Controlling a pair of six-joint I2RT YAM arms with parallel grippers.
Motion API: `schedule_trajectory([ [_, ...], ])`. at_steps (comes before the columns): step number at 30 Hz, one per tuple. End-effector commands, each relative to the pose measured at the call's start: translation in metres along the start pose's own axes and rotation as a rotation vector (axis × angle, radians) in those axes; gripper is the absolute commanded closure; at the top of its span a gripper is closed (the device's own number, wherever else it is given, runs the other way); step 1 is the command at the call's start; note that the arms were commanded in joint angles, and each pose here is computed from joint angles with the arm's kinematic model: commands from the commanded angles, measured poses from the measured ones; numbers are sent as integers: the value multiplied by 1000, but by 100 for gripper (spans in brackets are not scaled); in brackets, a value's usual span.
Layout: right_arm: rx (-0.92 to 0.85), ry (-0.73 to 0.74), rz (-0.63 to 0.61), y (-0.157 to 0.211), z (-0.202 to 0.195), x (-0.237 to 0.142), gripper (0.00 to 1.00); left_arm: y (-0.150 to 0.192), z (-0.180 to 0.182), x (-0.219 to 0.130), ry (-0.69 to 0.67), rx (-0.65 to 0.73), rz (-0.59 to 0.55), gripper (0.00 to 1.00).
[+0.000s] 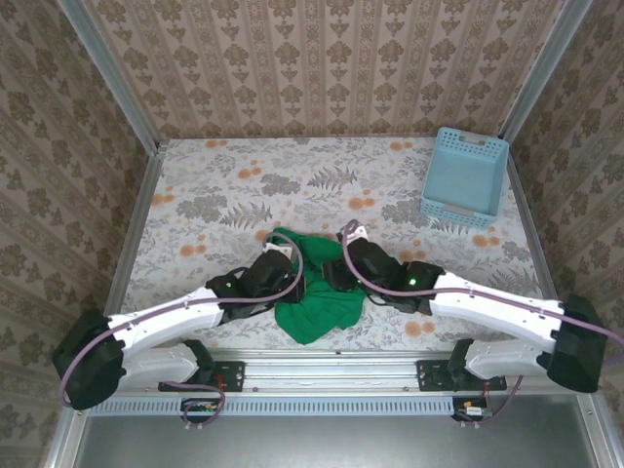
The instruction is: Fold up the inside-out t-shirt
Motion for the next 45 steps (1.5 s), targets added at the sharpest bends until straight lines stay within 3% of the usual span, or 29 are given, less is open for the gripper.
schedule_trajectory([
  [1, -26, -27, 98, 16, 11, 31, 47, -6, -4, -8, 53, 22, -67, 100],
  [8, -38, 149, 230, 37, -7, 96, 47, -3, -4, -18, 98, 33, -71, 100],
  [10, -24, 168, 247, 39, -14, 106, 60, -3, -3, -20, 110, 37, -83, 100],
  [14, -7, 184, 212, 30, -25, 101, 99, -8, 9, -26, 83, 37, -109, 100],
  [17, 32, 130, 101, 10, -30, 72, 100, -16, 19, -31, 65, 29, -124, 100],
  [20, 125, -30, -52, -9, -31, 36, 100, -31, 29, -38, 35, 33, -155, 100],
  [26, 297, -213, -236, 1, -39, -1, 100, -54, 48, -43, -25, 40, -215, 100],
  [29, 346, -270, -266, 17, -36, 2, 100, -53, 50, -33, -51, 53, -150, 92],
  [34, 367, -325, -302, 26, -31, 7, 100, -41, 39, -26, -141, 136, -34, 58],
  [36, 339, -347, -313, 20, -24, 4, 100, -38, 24, -30, -135, 186, -31, 49],
  [41, 268, -412, -360, 5, -4, -7, 100, -29, -19, -37, -64, 240, -2, 45],
  [45, 255, -470, -406, -5, 6, -18, 100, -18, -32, -19, -33, 242, 44, 43],
])
Point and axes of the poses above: each hand's point on the last joint's axis, 136 mm out from that joint toward the fingers, its own x axis out along the fingers, its own z axis along the line the jaws close on, y = z × x, the point moved 3 cm from there along -x, back along the fingers, and after that the axes turned 15 degrees about -x, right-handed, at the moved point
